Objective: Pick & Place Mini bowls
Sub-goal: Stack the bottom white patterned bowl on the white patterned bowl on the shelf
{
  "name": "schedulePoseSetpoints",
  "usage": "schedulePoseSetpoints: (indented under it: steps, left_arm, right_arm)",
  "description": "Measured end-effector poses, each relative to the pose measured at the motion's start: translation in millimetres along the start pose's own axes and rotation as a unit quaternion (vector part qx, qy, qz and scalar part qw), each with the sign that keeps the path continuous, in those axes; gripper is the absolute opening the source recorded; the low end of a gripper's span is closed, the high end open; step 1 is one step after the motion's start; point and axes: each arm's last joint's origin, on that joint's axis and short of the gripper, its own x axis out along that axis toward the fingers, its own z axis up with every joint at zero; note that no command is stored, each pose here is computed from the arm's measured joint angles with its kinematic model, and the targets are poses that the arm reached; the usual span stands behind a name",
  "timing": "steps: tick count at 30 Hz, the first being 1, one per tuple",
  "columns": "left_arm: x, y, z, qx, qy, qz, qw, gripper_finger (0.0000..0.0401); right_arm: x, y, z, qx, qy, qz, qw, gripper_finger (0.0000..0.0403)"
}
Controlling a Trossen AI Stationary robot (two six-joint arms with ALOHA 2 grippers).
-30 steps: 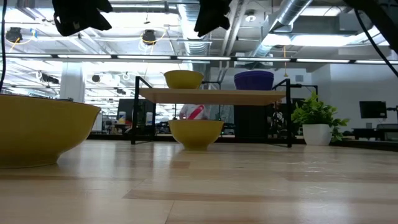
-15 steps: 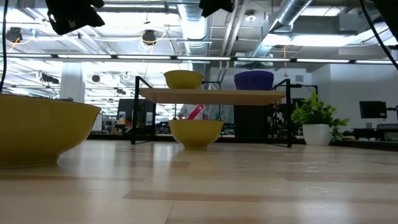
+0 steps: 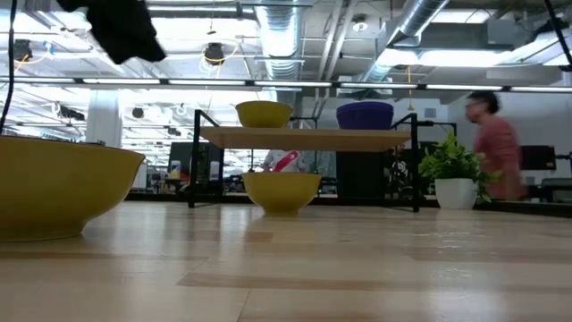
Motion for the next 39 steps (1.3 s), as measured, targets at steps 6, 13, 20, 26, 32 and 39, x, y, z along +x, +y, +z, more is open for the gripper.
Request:
schedulePoseSetpoints:
  steps: [6,13,20,26,32,39]
  left_arm:
    - [11,18,8,0.003,0.056,-0.049,0.997,0.0154]
    - [12,43,8,0.034,0.127,-0.077,0.988,0.0154]
    - [0,50,0,0.044,0.181,-0.08,0.979,0.0154]
    - [-8,44,-14,0.067,0.239,-0.082,0.965,0.0154]
    - [-10,36,-18,0.081,0.245,-0.095,0.962,0.0154]
    - [-13,27,-24,0.075,0.255,-0.105,0.958,0.0154]
  right_arm:
    - [-15,48,-26,0.037,-0.039,-0.135,0.989,0.0119]
    - [-31,93,-48,0.103,-0.164,-0.206,0.959,0.0119]
    - [-33,103,-48,0.199,-0.21,-0.178,0.941,0.0119]
    - [-31,108,-40,0.297,-0.218,-0.105,0.924,0.0119]
    - [-19,116,-35,0.321,-0.245,-0.112,0.908,0.0119]
    - [10,129,-28,0.325,-0.251,-0.116,0.904,0.0119]
